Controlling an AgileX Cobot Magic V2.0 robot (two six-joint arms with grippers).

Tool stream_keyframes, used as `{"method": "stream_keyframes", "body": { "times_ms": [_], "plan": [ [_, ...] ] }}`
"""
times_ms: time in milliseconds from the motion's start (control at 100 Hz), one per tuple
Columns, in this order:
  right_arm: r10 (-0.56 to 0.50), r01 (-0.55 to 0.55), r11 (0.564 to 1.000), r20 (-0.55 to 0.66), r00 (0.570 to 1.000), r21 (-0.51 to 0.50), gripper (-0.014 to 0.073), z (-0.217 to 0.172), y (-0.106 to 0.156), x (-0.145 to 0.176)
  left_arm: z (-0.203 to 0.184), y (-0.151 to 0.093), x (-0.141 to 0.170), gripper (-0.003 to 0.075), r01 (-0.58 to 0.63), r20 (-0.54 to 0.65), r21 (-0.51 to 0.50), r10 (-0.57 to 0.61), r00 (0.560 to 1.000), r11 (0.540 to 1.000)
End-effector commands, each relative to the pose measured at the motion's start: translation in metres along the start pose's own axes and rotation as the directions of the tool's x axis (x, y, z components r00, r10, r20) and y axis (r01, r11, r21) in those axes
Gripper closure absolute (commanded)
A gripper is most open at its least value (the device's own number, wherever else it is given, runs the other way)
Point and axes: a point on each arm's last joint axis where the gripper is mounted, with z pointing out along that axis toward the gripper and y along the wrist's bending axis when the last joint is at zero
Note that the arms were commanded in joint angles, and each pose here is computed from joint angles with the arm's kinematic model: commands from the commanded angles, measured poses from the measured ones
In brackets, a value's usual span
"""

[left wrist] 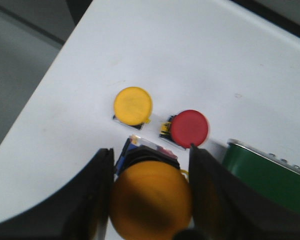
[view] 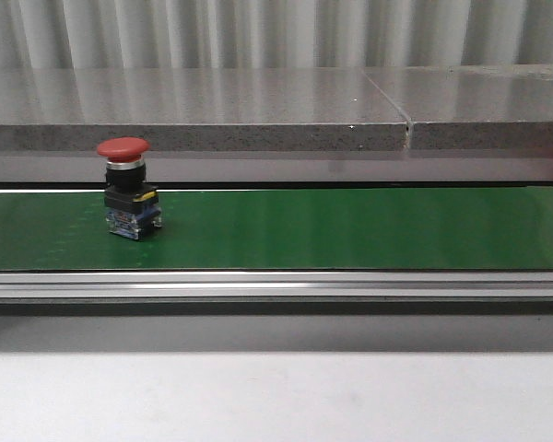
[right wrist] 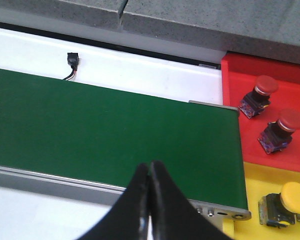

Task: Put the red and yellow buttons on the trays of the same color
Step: 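Move the left gripper to a yellow button and grasp it, then place the yellow button on the belt and lift the left gripper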

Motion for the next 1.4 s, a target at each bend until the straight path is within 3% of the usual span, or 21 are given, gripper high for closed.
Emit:
{"method": "stream_keyframes", "body": {
  "times_ms": [0, 170, 410, 1100, 1160, 1230, 1390],
  "plan": [
    [-0.011, 0.01, 1.0, 0.095, 0.995, 0.005, 0.0662, -0.005, -0.001, -0.014, -0.036, -0.022, -0.004, 0.074, -0.065, 0.088, 0.048, 0.061, 0.994, 0.997],
    [-0.011, 0.01, 1.0, 0.095, 0.995, 0.005, 0.0662, -0.005, -0.001, -0.014, -0.036, -0.056, 0.01, 0.074, -0.163, 0.021, 0.108, 0.162, 0.987, 0.981],
    [-0.011, 0.01, 1.0, 0.095, 0.995, 0.005, 0.0662, -0.005, -0.001, -0.014, -0.016, -0.081, 0.035, 0.074, -0.232, -0.024, 0.152, 0.238, 0.971, 0.961],
    [-0.011, 0.01, 1.0, 0.095, 0.995, 0.005, 0.0662, -0.005, -0.001, -0.014, 0.005, -0.082, 0.057, 0.0731, -0.252, -0.078, 0.158, 0.266, 0.961, 0.955],
    [-0.011, 0.01, 1.0, 0.095, 0.995, 0.005, 0.0662, -0.005, -0.001, -0.014, 0.005, -0.082, 0.058, 0.0695, -0.251, -0.087, 0.159, 0.267, 0.96, 0.955],
    [-0.011, 0.01, 1.0, 0.095, 0.995, 0.005, 0.0662, -0.005, -0.001, -0.014, 0.005, -0.082, 0.059, 0.0595, -0.251, -0.098, 0.16, 0.269, 0.958, 0.955],
    [-0.011, 0.01, 1.0, 0.095, 0.995, 0.005, 0.0662, -0.005, -0.001, -0.014, 0.005, -0.082, 0.06, 0.0213, -0.252, -0.107, 0.161, 0.27, 0.957, 0.954]
  ]
}}
